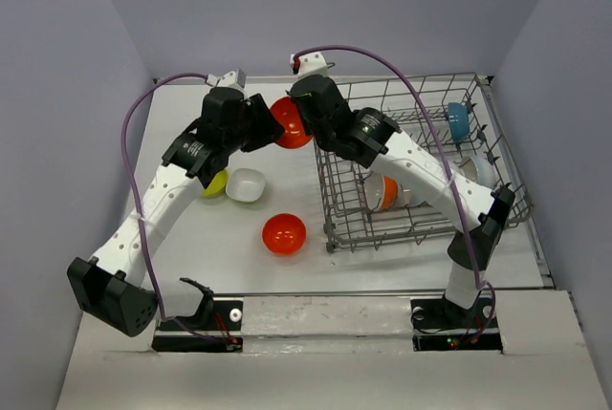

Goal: Load the bowls into the dish rack
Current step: Pass from the left arm to the right

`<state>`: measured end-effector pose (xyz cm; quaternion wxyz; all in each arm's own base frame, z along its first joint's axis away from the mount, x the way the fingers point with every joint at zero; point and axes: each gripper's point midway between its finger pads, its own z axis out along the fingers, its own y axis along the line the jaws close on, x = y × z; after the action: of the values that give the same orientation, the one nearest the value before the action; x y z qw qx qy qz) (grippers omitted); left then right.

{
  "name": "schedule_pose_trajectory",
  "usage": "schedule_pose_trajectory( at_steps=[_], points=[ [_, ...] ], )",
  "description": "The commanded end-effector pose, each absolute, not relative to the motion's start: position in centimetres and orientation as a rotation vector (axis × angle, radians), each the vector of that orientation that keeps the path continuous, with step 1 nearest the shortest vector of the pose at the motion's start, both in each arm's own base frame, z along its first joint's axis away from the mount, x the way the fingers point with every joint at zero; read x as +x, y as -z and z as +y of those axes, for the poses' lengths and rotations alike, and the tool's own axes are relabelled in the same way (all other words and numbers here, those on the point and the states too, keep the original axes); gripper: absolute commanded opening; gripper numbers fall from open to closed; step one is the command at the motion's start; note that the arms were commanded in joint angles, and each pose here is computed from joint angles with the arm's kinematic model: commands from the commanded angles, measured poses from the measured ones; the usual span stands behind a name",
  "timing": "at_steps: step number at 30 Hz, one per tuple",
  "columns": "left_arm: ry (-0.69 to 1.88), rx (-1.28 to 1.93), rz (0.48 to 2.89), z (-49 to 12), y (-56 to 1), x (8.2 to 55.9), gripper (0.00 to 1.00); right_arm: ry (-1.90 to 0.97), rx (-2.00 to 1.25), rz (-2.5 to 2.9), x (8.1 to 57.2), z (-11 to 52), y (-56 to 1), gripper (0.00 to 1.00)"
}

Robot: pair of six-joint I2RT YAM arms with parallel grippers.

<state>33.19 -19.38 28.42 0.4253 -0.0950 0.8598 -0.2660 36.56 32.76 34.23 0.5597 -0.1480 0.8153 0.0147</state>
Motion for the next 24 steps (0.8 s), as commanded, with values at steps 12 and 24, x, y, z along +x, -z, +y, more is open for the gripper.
schedule_pose_trajectory(
  at_steps=[12, 24],
  points=[
    [0.831, -0.162, 1.824, -18.8, -40.3, 29.8, 0.63, 0.097, -0.210, 1.770, 36.7, 28.7, -39.6, 0.01],
    [0.757, -0.151, 1.654, -16.1, -41.8, 28.5, 0.65, 0.592, 0.226, 1.635, 42.4, 7.6, -43.1, 0.01]
  ],
)
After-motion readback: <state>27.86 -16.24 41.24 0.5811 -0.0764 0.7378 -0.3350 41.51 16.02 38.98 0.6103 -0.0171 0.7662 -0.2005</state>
